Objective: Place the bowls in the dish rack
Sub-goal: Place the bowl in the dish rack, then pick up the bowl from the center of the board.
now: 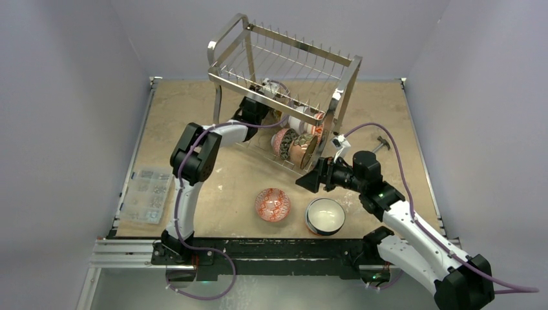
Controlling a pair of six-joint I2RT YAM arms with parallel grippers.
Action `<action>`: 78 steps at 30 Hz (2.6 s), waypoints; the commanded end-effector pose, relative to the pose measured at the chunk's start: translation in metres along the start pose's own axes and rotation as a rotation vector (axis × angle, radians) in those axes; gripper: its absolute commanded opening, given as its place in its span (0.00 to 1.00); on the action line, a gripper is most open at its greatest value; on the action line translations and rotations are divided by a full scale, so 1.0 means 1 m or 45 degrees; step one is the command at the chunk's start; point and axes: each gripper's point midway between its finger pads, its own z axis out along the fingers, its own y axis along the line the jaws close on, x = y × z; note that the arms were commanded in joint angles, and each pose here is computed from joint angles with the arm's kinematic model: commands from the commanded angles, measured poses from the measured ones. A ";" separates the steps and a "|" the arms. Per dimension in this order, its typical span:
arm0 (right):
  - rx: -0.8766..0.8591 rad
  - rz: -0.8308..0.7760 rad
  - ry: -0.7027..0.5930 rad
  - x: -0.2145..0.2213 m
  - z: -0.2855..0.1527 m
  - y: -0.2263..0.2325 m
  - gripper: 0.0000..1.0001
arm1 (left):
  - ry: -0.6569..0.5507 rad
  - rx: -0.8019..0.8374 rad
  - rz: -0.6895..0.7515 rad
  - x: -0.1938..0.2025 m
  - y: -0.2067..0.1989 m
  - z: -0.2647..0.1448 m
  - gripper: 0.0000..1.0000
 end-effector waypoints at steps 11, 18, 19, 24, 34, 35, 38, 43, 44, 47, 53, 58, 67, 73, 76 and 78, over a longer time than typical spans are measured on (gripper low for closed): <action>-0.022 -0.058 -0.038 -0.016 0.003 0.007 0.89 | -0.125 -0.007 -0.099 -0.040 0.016 0.000 0.78; -0.028 -0.063 -0.039 -0.018 0.003 0.009 0.88 | -0.127 -0.084 -0.222 -0.051 0.036 -0.019 0.94; -0.030 -0.063 -0.040 -0.018 0.003 0.010 0.88 | -0.125 -0.094 -0.234 -0.051 0.039 -0.022 0.95; -0.033 -0.065 -0.046 -0.019 0.001 0.011 0.88 | -0.126 -0.130 -0.331 -0.057 0.054 -0.044 0.98; -0.047 -0.070 -0.045 -0.017 -0.002 0.014 0.92 | -0.114 -0.114 -0.499 -0.056 0.067 -0.103 0.99; -0.046 -0.071 -0.048 -0.018 -0.002 0.014 0.93 | -0.114 -0.088 -0.503 -0.054 0.064 -0.112 0.99; -0.048 -0.084 -0.058 -0.020 -0.003 0.016 0.97 | -0.112 0.003 -0.504 -0.046 0.049 -0.139 0.97; -0.017 -0.097 -0.069 -0.023 -0.007 0.015 0.99 | -0.127 0.119 -0.438 -0.038 0.019 -0.194 0.97; -0.016 -0.101 -0.070 -0.024 -0.008 0.016 0.99 | -0.138 0.139 -0.432 -0.038 0.014 -0.205 0.97; -0.014 -0.109 -0.071 -0.024 -0.008 0.016 0.99 | -0.124 0.229 -0.508 -0.032 -0.002 -0.236 0.97; -0.007 -0.103 -0.081 -0.025 -0.007 0.014 0.99 | 0.086 0.388 -0.868 0.016 -0.023 -0.295 0.96; 0.009 -0.089 -0.084 -0.024 -0.004 0.008 0.99 | 0.420 0.507 -1.033 0.076 -0.049 -0.339 0.92; -0.022 -0.053 -0.049 -0.014 0.002 0.005 0.99 | 0.675 0.859 -1.257 0.116 -0.104 -0.386 0.87; -0.058 -0.023 -0.016 -0.003 0.006 0.004 0.99 | 0.621 1.015 -1.429 0.109 -0.125 -0.388 0.71; -0.079 0.002 0.017 0.004 0.009 0.002 0.99 | 0.643 1.033 -1.412 0.111 -0.133 -0.388 0.64; -0.090 0.012 0.039 0.009 0.011 0.001 0.99 | 0.648 1.052 -1.389 0.109 -0.139 -0.389 0.52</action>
